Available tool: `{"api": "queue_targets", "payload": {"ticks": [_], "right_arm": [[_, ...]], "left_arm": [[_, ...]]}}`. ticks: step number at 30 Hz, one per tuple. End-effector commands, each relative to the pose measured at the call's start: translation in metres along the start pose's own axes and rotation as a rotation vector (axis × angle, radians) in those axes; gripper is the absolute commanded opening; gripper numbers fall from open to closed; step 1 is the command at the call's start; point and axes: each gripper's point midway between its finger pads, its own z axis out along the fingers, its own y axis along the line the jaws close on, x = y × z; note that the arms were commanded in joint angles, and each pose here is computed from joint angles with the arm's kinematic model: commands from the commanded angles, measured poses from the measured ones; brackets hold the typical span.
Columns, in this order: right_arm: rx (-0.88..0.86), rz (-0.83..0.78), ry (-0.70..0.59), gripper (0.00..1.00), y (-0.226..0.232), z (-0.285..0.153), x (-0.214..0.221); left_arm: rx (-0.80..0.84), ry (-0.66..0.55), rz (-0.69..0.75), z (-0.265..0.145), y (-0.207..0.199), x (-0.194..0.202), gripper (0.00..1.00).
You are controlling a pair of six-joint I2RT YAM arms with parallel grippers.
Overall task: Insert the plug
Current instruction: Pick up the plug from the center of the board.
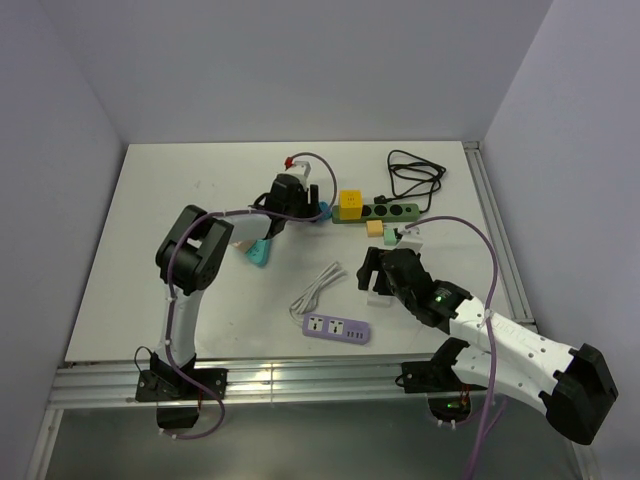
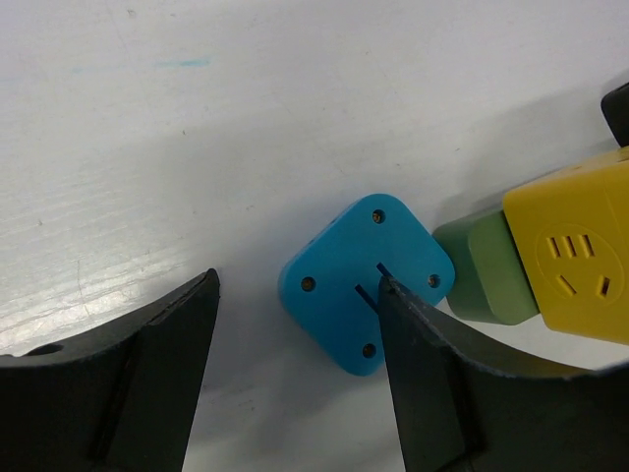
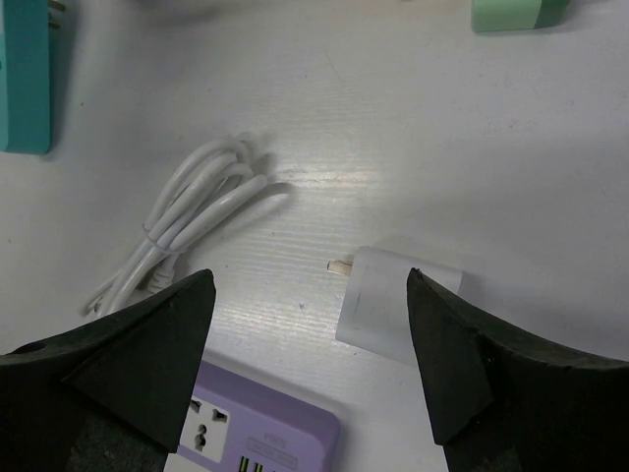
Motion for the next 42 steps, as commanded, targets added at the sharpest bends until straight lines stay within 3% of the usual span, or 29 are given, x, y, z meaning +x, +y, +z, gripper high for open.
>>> {"api": "queue_targets", "payload": {"ticks": [1,6,11,16,34,42], "right_arm": [[-0.016,0.008,-0.044,0.85,0.005,0.000,-0.009],[-0.016,0.005,-0.038,0.85,0.005,0.000,-0.008],[-0.015,0.002,-0.033,0.85,0.005,0.001,-0.007],[-0.015,-0.003,-0.024,0.85,0.006,0.003,-0.005],[-0.024,-0.003,-0.022,0.84,0.007,0.001,-0.005],[-0.022,-0.002,-0.022,0.84,0.006,0.002,-0.004]], "left_arm": [[0.045,-0.023,0.008,0.000,-0.010,-0.013,0.71],[0.053,-0.003,0.015,-0.004,-0.010,-0.007,0.72],[0.079,-0.007,0.035,-0.006,-0.015,-0.007,0.84],[0.109,0.018,0.080,-0.004,-0.022,-0.003,0.89],[0.069,0.103,0.125,-0.021,-0.031,0.033,0.87],[0.062,0.042,0.076,-0.040,-0.032,0.020,0.89]]}}
